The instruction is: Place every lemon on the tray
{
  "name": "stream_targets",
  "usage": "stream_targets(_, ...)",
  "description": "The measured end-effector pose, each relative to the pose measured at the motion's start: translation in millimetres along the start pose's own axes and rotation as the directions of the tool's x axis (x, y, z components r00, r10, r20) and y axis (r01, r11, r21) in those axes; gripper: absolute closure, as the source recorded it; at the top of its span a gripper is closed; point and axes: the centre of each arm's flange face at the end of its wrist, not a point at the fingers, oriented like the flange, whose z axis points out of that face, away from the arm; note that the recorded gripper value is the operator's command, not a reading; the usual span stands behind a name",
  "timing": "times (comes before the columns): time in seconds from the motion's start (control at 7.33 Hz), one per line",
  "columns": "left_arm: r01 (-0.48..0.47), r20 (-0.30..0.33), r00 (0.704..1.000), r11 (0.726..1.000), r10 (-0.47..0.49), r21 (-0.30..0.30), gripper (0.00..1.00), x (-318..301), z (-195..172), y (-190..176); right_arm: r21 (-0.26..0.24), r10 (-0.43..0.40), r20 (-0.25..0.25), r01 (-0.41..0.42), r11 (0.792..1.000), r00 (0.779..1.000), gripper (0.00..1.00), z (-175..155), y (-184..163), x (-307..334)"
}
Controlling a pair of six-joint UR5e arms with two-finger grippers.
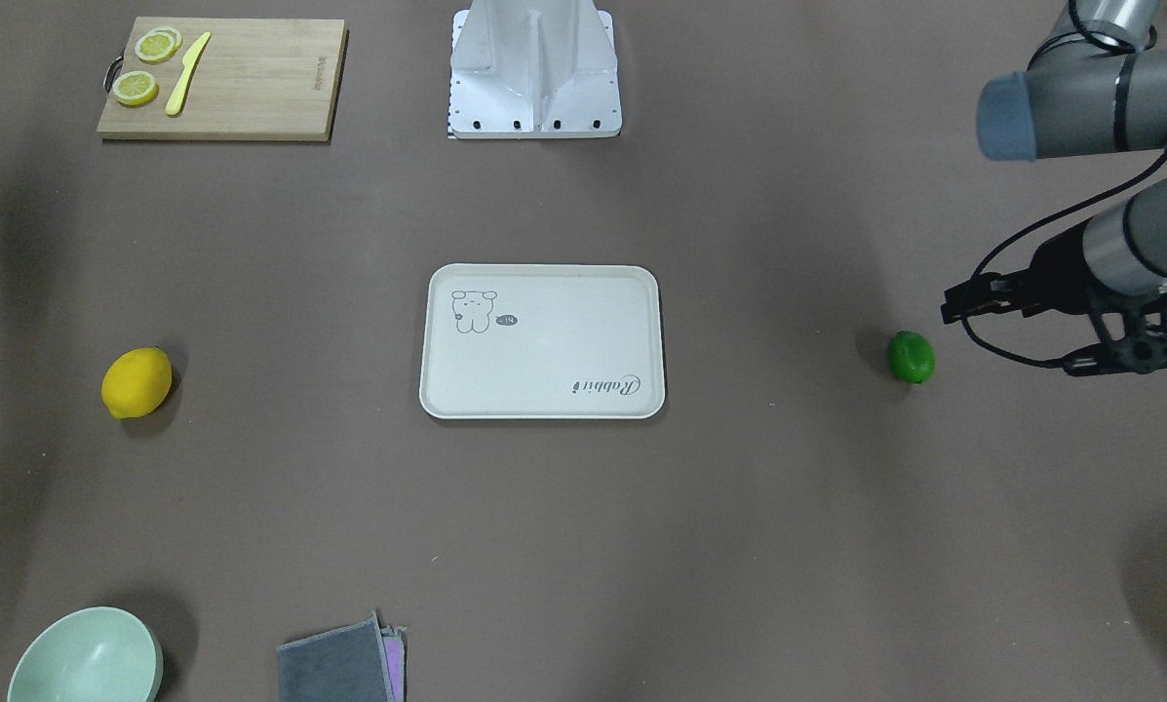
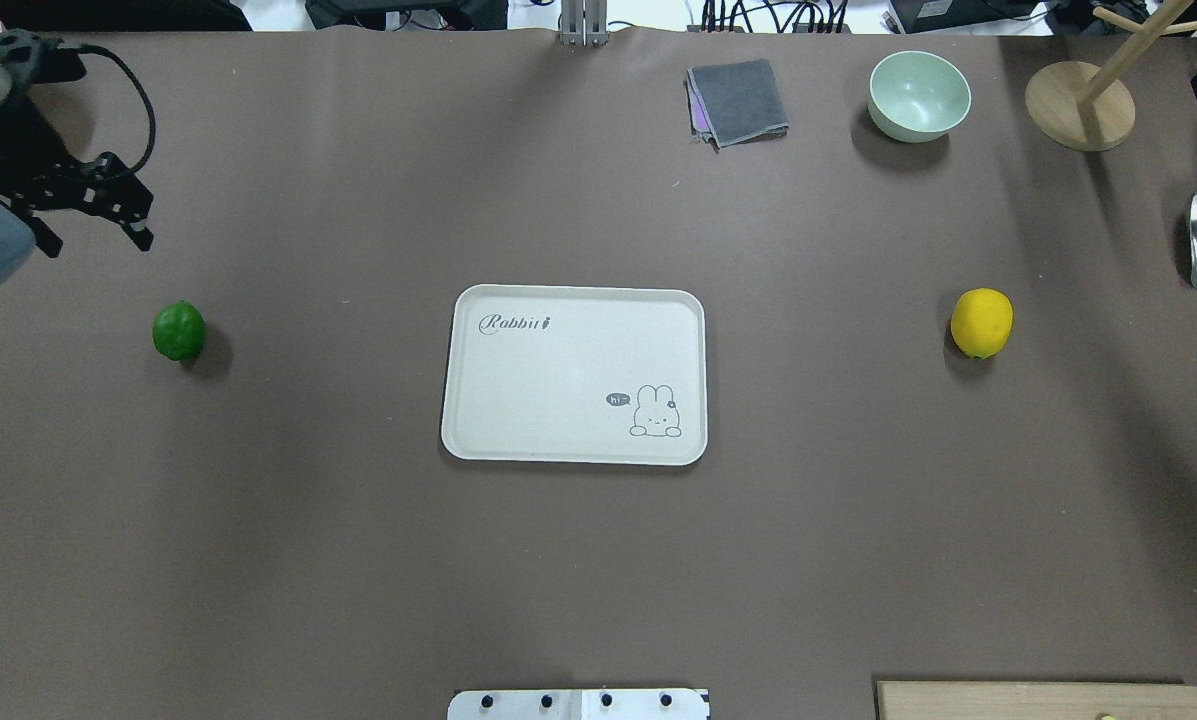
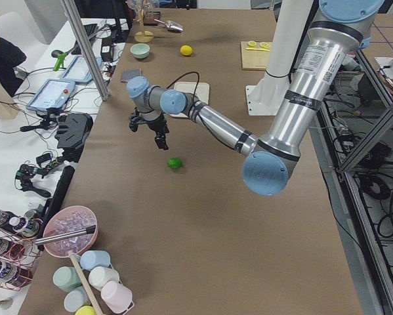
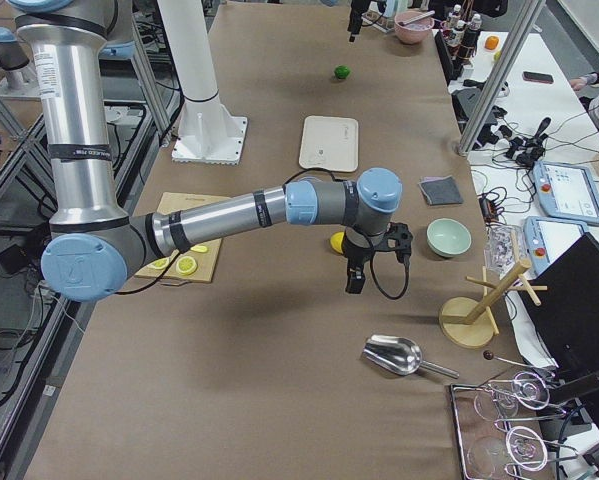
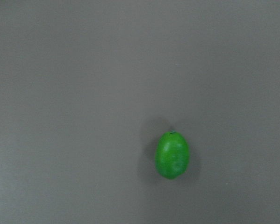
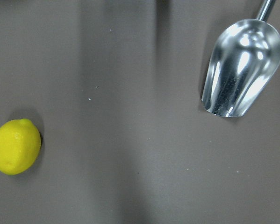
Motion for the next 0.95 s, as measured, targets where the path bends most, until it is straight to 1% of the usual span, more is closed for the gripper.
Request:
stream_targets(0.14,-0.029,-0.005,1.0,1.0,0.029,-0.002,0.04,5.2,18.0,-10.4,-0.016,0.0,0.007,0.0,1.0,1.0,0.02,8.9,-11.4,-30.1)
stream_targets(0.27,-0.06,-0.014,0.998,0.998,0.06,0.007,0.04,-2.7,38.8,-15.9,-0.03,-0.007,0.011,0.008,1.0,1.0,0.02,19.7,-22.5,-57.9)
stream_targets(0.41,-0.079,-0.019,0.997,0.997,0.079,0.012,0.04,-10.3,58.5,-15.3,-0.036,-0.019,0.017,0.02,0.999,1.0,0.02,32.7,-33.2,-82.3)
stream_targets(0.68,-0.095,-0.021,0.995,0.995,0.095,0.019,0.05,-18.7,84.1,-11.2,-0.044,-0.033,0.035,0.034,0.998,0.999,0.03,64.7,-50.1,-127.5)
stream_targets(0.95,-0.073,-0.031,0.997,0.997,0.073,0.022,0.05,-21.3,103.1,-7.6,-0.074,-0.051,0.04,0.054,0.996,0.998,0.05,93.8,-54.3,-154.1)
